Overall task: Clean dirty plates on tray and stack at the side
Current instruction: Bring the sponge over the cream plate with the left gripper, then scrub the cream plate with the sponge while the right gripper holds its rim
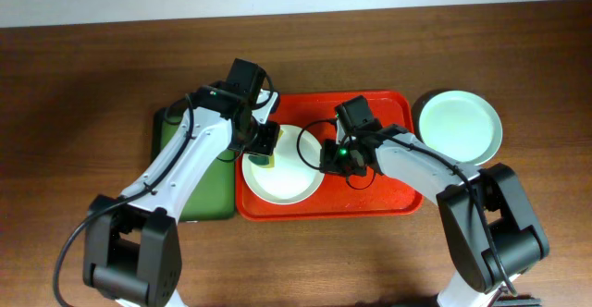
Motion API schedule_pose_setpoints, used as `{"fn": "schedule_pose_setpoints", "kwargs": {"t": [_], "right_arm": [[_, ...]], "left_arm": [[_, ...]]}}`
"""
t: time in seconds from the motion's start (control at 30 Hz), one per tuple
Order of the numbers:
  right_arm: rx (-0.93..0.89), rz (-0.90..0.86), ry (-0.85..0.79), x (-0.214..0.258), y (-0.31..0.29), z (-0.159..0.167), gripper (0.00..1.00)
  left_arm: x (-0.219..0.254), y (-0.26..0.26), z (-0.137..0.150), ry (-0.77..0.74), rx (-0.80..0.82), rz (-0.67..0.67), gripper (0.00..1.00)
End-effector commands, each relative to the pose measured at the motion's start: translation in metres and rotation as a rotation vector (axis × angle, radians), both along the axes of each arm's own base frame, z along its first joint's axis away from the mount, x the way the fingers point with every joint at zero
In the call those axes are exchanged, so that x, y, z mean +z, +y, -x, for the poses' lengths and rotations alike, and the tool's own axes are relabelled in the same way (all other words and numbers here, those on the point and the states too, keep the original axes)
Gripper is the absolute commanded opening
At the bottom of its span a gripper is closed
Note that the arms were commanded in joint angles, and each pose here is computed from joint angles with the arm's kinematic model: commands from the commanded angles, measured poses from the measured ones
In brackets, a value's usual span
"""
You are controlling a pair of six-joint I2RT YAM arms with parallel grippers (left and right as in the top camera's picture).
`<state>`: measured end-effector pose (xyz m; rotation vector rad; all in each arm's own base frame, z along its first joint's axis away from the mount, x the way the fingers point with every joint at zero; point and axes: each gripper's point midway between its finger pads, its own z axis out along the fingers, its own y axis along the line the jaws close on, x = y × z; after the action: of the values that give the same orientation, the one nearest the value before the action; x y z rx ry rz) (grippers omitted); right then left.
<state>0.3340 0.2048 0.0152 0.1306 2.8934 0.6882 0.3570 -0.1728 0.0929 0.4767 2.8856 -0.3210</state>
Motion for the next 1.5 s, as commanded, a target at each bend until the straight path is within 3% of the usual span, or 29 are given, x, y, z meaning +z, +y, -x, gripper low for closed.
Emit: {"fn": "schedule_pose_setpoints", "kwargs": {"t": [0.0, 0.27, 0.57, 0.87, 1.03, 1.2, 1.33, 1.47], "right_arm": [[0.007, -0.016, 0.015, -0.002, 0.005, 0.004, 0.04], [0.006, -0.008, 0.025, -0.003, 0.004, 0.006, 0.05], [-0.012, 0.054, 0.047, 0.0, -0.005, 0.006, 0.04], [0.003, 0.093, 0.03, -0.002, -0.002, 0.008, 0.04], [0.006, 0.096, 0.029, -0.002, -0.001, 0.009, 0.04], [0.007, 0.096, 0.03, -0.002, -0.001, 0.009, 0.04], [0.007, 0.096, 0.029, -0.002, -0.001, 0.009, 0.04], [0.007, 0.096, 0.029, -0.002, -0.001, 0.009, 0.04]], "left_arm": [[-0.027, -0.001, 0.002, 0.04, 0.002, -0.011, 0.0], [-0.064, 0.002, -0.007, 0.073, 0.051, -0.052, 0.0], [-0.066, 0.008, -0.009, 0.064, 0.058, -0.087, 0.0], [-0.092, 0.009, 0.007, 0.048, 0.085, -0.175, 0.0], [-0.105, -0.004, 0.024, 0.093, 0.081, -0.121, 0.0], [-0.099, -0.044, 0.042, 0.173, 0.015, 0.062, 0.0], [-0.074, -0.046, 0.025, 0.136, 0.018, 0.05, 0.0], [-0.014, -0.038, -0.003, 0.021, 0.046, -0.024, 0.0]]}}
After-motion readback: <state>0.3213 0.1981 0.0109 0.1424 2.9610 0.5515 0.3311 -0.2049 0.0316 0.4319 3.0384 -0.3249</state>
